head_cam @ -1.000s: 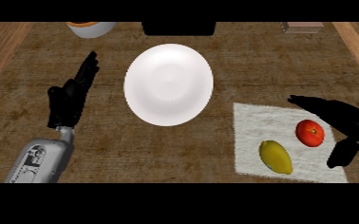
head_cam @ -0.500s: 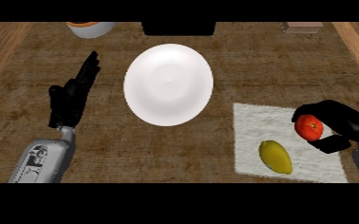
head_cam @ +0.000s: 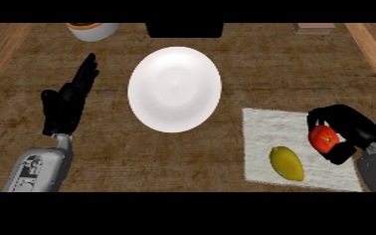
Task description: Pick the tomato from the placemat and place it in the plate
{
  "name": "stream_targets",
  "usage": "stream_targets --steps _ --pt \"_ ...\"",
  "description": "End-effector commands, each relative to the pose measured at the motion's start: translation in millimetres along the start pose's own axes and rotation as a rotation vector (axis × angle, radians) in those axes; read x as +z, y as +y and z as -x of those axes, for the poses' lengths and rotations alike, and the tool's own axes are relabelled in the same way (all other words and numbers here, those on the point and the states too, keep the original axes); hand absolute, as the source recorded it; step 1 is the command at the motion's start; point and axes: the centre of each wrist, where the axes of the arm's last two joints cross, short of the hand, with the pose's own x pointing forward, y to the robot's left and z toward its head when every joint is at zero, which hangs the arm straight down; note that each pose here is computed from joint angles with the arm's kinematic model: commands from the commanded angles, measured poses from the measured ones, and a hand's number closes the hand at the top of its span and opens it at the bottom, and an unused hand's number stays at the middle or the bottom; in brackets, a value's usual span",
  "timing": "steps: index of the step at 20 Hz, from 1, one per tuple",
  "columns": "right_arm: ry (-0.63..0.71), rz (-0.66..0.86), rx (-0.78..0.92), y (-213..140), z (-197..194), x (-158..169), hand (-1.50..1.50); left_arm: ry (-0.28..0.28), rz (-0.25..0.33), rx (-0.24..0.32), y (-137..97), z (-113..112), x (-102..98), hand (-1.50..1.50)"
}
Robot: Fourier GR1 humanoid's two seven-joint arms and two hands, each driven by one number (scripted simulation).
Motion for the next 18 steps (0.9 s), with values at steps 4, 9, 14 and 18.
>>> stream_targets --steps 4,9,14,18 --pt "0.484 0.177 -0.176 36.6 -38.2 -0.2 1.5 0.027 -0.035 -0.019 15.9 12.4 6.4 0.0" --pt "0.413 0.522 -0.199 10.5 -107.8 20.0 1.5 0.019 -0.022 -0.001 -0.4 11.2 4.1 0.0" --pt "0.248 0.789 -0.177 -32.4 -153.8 49.9 1.5 0.0 -0.015 0.007 -3.7 16.0 6.5 0.0" --pt "0.111 0.837 -0.176 -47.6 -200.2 54.3 1.5 -0.005 0.0 -0.014 -5.1 13.4 7.7 0.0"
